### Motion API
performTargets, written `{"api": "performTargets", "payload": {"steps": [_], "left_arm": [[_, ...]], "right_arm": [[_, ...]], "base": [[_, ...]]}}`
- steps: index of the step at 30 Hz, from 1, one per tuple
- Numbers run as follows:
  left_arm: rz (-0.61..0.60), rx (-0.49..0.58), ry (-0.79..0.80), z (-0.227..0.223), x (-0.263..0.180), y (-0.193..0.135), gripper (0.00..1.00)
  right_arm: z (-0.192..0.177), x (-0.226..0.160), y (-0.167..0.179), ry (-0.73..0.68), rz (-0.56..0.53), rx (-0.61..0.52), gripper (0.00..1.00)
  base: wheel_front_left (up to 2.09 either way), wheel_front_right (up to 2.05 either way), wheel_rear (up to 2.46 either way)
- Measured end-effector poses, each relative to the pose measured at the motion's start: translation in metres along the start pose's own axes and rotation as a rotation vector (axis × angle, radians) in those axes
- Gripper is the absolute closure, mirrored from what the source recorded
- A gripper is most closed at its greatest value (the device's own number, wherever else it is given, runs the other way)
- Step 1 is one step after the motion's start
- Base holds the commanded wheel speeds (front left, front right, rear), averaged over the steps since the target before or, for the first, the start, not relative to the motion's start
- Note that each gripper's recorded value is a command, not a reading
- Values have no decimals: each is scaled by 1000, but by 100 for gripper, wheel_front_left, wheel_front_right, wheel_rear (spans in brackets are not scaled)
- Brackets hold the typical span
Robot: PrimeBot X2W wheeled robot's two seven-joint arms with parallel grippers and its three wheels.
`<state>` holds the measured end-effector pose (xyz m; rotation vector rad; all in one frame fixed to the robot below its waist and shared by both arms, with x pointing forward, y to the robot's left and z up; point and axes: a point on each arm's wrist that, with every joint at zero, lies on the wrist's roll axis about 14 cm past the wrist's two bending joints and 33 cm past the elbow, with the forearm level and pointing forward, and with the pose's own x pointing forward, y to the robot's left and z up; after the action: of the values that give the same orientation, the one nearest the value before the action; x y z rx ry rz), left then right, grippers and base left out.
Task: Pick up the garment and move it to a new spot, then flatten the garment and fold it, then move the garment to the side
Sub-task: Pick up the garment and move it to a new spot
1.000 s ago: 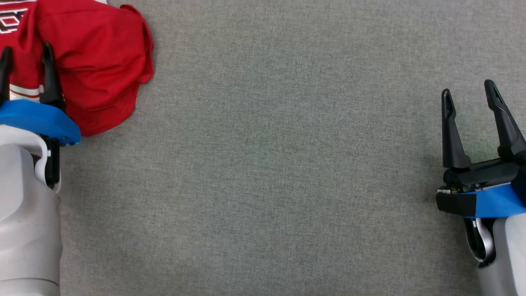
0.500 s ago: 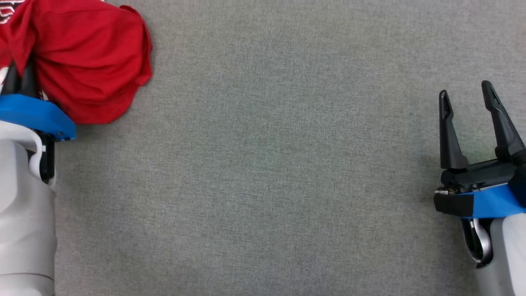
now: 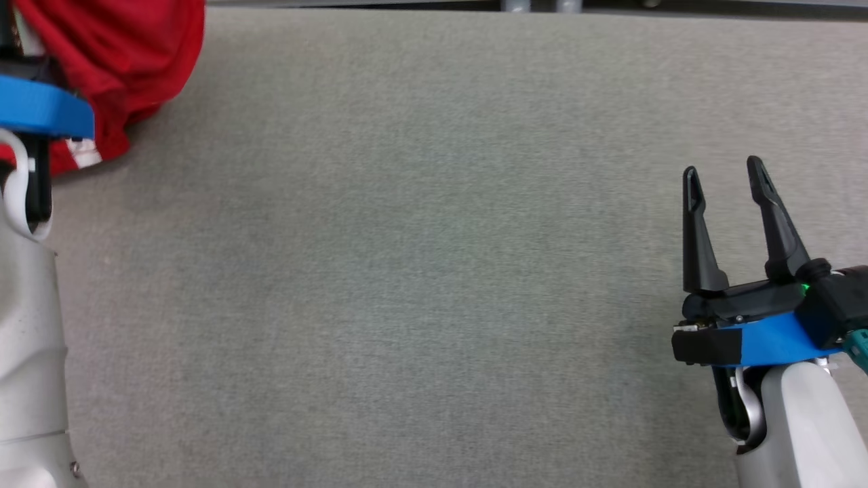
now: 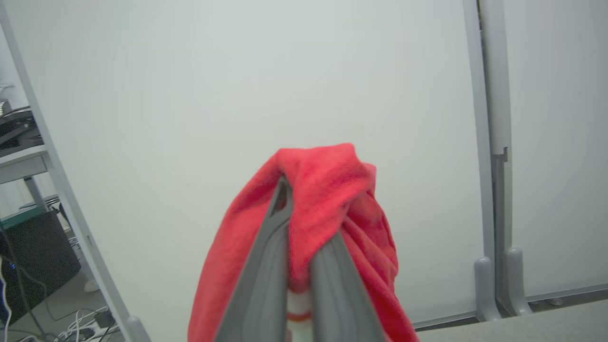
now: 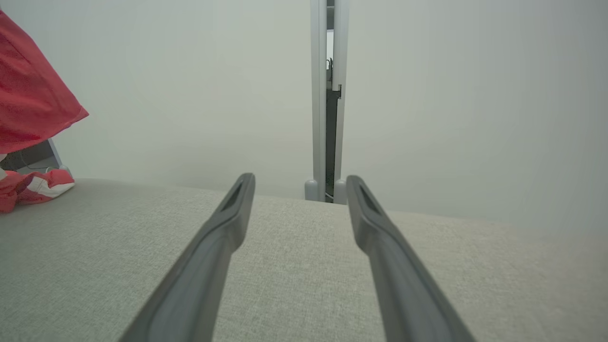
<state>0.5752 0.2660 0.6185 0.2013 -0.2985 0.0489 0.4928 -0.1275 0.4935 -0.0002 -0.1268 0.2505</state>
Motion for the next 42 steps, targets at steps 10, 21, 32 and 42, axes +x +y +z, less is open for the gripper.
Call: {"api": "performTargets", "payload": {"steps": [10,21,32,42], "left_arm": [[-275,-70,-325,115,24,-118,100],[-671,-264,-418,164,-8,-292,100],[-872,-372,-126,75,-73,-376,100],[-909,-410,202,-20,-164,-378,100]], "right_arm": [[32,-41,-37,-34,-151,9,0],[61,-111,-98,-59,-373,-7,0],[65,-141,-122,-52,-468,-21,0],[59,-123,-111,-48,-422,-14,0]], "base": [[0,0,0],[0,0,0],[0,0,0],[0,0,0]]}}
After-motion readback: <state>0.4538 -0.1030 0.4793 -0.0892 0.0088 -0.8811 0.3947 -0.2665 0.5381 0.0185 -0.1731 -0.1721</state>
